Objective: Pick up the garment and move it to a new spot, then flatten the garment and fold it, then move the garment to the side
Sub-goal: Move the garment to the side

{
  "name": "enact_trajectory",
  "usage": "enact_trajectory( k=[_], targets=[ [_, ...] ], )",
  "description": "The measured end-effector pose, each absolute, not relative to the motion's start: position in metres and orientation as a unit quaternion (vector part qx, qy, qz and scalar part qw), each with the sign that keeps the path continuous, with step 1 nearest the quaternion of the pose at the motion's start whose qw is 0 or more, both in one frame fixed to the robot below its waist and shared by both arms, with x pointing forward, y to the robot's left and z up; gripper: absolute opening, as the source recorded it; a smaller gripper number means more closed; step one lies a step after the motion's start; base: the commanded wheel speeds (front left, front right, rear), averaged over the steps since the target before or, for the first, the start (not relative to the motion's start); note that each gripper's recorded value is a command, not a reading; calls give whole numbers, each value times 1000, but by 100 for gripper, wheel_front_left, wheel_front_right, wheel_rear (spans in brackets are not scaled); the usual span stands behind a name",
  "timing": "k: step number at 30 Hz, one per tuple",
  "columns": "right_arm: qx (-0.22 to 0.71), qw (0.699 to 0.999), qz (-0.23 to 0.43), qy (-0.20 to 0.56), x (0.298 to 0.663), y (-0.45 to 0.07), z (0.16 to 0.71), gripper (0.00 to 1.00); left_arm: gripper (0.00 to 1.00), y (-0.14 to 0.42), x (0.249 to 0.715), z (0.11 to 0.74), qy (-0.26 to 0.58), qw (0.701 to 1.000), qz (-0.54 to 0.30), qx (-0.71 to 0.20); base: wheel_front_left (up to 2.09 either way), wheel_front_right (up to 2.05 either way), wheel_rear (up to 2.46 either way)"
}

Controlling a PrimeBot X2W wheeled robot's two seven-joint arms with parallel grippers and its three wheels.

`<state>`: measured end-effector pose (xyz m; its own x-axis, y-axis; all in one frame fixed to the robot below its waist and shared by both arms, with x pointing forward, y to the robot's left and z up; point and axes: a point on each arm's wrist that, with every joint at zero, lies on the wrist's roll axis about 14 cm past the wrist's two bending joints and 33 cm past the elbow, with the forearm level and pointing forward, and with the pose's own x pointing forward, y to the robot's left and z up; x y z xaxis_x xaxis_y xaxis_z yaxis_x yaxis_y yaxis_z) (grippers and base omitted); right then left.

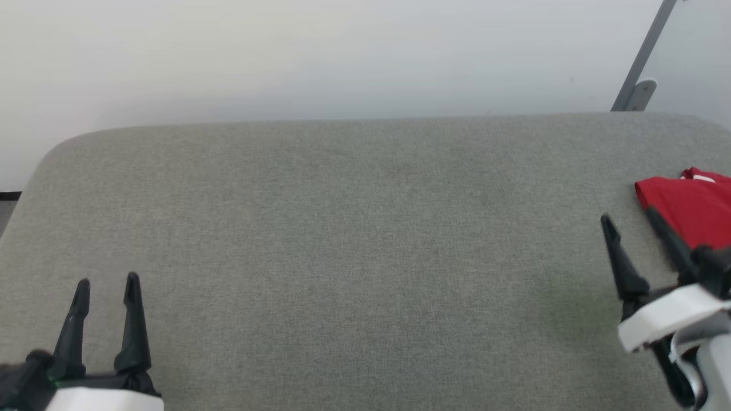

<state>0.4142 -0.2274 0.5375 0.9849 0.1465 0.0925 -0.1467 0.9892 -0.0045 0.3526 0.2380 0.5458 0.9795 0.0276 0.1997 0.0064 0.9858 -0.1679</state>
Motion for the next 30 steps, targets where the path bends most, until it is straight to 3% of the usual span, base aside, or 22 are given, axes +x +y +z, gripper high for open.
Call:
enact_trajectory(
  k=[30],
  targets=[
    [61, 996, 4, -67, 346, -230, 524, 100, 100, 258, 300, 515, -60, 992, 55, -98, 0, 0, 0]
  ],
)
